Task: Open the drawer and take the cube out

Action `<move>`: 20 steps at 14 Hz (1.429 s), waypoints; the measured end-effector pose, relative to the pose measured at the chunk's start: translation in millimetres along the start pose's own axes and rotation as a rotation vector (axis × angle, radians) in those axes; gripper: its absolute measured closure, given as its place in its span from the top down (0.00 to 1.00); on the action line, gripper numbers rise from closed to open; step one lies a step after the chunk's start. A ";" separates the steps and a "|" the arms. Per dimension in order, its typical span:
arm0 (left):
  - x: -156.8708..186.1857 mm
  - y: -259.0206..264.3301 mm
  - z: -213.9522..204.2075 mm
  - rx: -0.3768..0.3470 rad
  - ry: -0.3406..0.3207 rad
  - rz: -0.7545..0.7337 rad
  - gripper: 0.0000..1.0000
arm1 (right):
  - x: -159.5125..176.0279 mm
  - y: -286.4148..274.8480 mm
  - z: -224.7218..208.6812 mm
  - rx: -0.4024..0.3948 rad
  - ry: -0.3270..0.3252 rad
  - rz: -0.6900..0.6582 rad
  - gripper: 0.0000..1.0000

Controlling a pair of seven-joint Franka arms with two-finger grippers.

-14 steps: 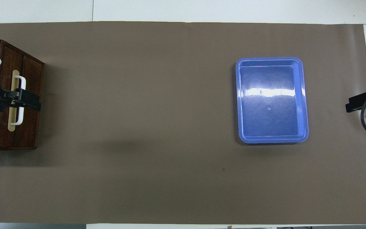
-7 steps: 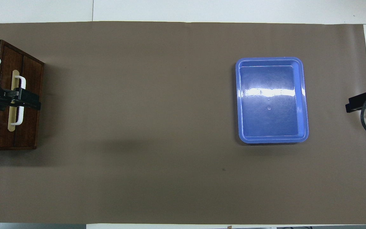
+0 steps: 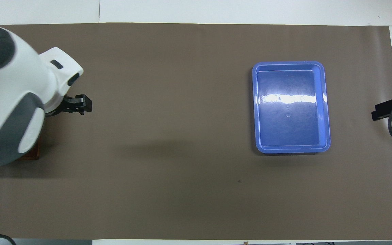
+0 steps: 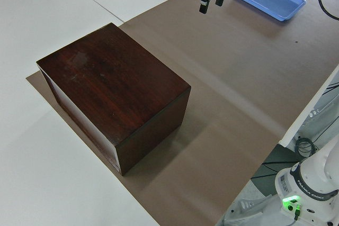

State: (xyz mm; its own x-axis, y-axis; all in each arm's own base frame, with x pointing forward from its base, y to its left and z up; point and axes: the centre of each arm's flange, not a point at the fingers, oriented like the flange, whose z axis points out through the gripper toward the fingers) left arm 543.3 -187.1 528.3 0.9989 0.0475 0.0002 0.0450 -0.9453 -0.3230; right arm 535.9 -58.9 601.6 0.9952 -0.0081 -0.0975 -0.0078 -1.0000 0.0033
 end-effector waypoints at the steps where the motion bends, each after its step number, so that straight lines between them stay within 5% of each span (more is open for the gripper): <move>1: 0.8 22.9 12.2 0.042 0.005 -0.025 1.00 | -0.2 1.8 0.0 0.000 0.000 0.003 1.00; 7: 26.1 5.4 68.7 0.340 0.085 -0.076 1.00 | -2.1 16.8 0.4 0.003 -0.002 0.019 1.00; 9: 30.6 -10.3 78.0 0.383 0.105 -0.164 1.00 | -2.9 22.2 0.5 0.004 -0.002 0.028 1.00; 16: 34.8 -40.3 142.0 0.380 0.178 -0.192 1.00 | -4.1 30.5 0.7 0.006 -0.002 0.064 1.00; 20: 43.4 -60.5 167.8 0.329 0.204 -0.201 1.00 | -2.9 27.2 0.1 0.005 0.004 0.342 1.00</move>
State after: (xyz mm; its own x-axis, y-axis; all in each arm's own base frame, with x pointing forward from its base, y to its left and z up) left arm 581.4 -73.7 389.0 0.9548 0.1239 0.2704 0.2646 -0.7690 -0.5819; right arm 532.8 -86.1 601.9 0.9352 -0.3430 -0.0879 -0.3417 -0.9393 0.0304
